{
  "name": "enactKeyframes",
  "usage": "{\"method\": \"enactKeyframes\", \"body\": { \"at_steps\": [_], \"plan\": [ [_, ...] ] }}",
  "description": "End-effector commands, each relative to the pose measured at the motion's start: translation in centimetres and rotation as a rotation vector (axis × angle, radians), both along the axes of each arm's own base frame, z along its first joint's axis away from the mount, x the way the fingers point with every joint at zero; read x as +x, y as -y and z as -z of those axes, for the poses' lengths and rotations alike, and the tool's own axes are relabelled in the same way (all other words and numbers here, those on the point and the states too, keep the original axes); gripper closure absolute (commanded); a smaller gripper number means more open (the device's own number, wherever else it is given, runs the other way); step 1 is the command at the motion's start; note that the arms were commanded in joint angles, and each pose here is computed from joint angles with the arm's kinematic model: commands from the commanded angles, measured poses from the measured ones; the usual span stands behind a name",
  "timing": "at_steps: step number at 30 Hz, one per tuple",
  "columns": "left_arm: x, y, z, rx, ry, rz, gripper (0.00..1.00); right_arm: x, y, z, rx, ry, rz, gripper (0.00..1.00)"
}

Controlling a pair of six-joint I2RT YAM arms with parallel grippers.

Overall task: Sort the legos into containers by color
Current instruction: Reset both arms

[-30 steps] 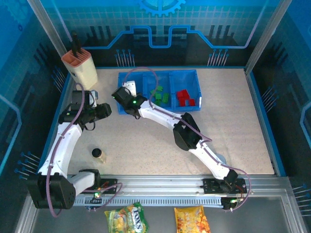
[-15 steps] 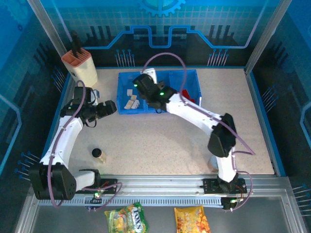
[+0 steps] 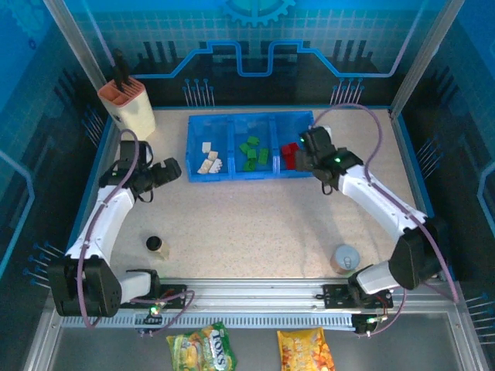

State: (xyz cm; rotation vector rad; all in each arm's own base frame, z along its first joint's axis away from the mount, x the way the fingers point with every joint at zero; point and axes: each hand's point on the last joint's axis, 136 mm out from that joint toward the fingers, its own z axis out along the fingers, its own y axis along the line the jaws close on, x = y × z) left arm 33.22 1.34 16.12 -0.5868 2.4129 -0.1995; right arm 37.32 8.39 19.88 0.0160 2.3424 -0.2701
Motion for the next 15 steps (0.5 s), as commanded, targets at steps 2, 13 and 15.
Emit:
{"method": "enactKeyframes", "body": {
  "at_steps": [2,13,15],
  "plan": [
    [1.4,-3.6,-0.1,0.166,0.161,-0.129,0.01,-0.5,6.1,2.1,-0.048,0.014,0.083,0.00],
    [3.5,-2.7,5.3,0.315,0.301,0.061,0.01,-0.5,13.4,9.5,0.100,0.197,0.168,0.00],
    [4.0,-1.5,5.8,0.290,0.373,0.116,0.01,-0.1,12.7,9.3,0.094,0.263,0.117,0.00]
  ]
}}
